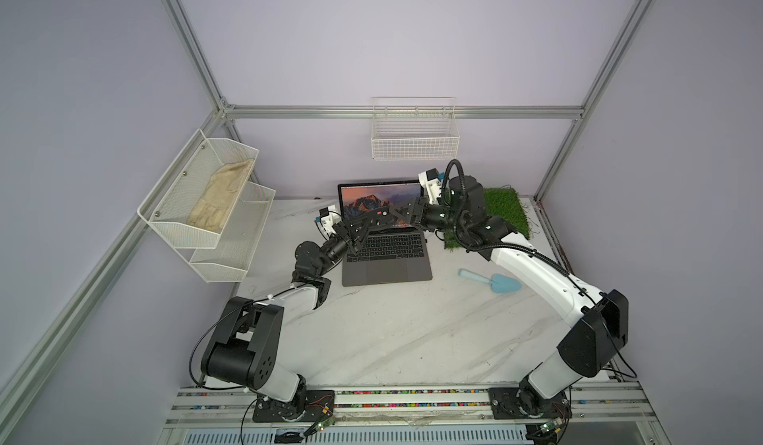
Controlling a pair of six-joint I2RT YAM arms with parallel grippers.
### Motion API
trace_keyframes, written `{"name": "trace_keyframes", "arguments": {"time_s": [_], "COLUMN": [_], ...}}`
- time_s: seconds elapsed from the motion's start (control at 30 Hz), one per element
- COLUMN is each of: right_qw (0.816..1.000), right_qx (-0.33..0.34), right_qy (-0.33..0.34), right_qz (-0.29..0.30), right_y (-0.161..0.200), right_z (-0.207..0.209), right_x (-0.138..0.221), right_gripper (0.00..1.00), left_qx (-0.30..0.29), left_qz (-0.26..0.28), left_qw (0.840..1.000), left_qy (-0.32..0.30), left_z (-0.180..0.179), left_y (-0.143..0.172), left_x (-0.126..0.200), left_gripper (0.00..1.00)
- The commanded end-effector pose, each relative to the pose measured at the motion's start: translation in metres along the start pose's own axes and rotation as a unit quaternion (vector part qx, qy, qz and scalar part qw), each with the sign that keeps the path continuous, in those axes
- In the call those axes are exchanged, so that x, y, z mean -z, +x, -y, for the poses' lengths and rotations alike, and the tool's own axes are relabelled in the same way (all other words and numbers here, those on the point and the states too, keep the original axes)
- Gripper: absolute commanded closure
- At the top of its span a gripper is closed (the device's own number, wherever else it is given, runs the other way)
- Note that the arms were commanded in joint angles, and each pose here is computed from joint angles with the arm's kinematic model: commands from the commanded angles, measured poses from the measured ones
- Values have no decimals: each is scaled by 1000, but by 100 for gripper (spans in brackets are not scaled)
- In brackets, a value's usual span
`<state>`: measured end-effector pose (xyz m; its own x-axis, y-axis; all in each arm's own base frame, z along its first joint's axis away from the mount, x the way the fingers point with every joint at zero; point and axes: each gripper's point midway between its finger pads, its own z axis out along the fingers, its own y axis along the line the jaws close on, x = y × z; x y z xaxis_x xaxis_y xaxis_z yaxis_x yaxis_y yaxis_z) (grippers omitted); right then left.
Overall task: Insert the wireless mouse receiver into the laptop
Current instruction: Close the lid on the mouse.
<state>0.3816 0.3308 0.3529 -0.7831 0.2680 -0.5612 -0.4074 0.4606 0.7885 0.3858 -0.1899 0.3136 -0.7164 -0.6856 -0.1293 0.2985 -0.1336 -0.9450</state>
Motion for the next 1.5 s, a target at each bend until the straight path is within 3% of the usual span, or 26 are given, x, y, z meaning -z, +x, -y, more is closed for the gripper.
{"name": "trace_keyframes", "arguments": {"time_s": [0.0, 0.33, 0.47, 0.57, 0.63, 0.7, 0.8, 0.97, 1.47], "right_qw": [1000, 999, 995, 980, 973, 971, 972, 975, 972], "right_qx": [12, 31, 94, 165, 192, 198, 195, 197, 203], "right_qy": [16, 7, 35, 97, 115, 133, 128, 101, 109], "right_qz": [3, 4, 24, 44, 47, 27, 3, -17, -48], "right_y": [-2, -4, -14, -24, -26, -20, -11, 1, 21], "right_z": [-2, -12, -17, -9, -6, 3, 8, 0, 9], "right_x": [4, 5, 20, 35, 40, 40, 31, 18, -5], "right_gripper": [57, 53, 42, 40, 50, 75, 100, 100, 100], "left_qx": [-18, -19, -25, -27, -26, -24, -24, -26, -27], "left_qz": [-6, -7, -13, -13, -14, -14, -13, -14, -15], "left_qw": [999, 999, 999, 999, 999, 1000, 1000, 1000, 999], "left_qy": [32, 32, 25, 14, 12, 12, 12, 10, 12], "left_z": [16, 15, 11, 3, 0, -1, 0, 1, 3], "left_y": [6, 6, 8, 8, 8, 8, 8, 8, 9], "left_x": [2, 2, 2, 3, 3, 4, 3, 4, 3], "left_gripper": [100, 100, 100, 100, 100, 100, 100, 100, 100]}}
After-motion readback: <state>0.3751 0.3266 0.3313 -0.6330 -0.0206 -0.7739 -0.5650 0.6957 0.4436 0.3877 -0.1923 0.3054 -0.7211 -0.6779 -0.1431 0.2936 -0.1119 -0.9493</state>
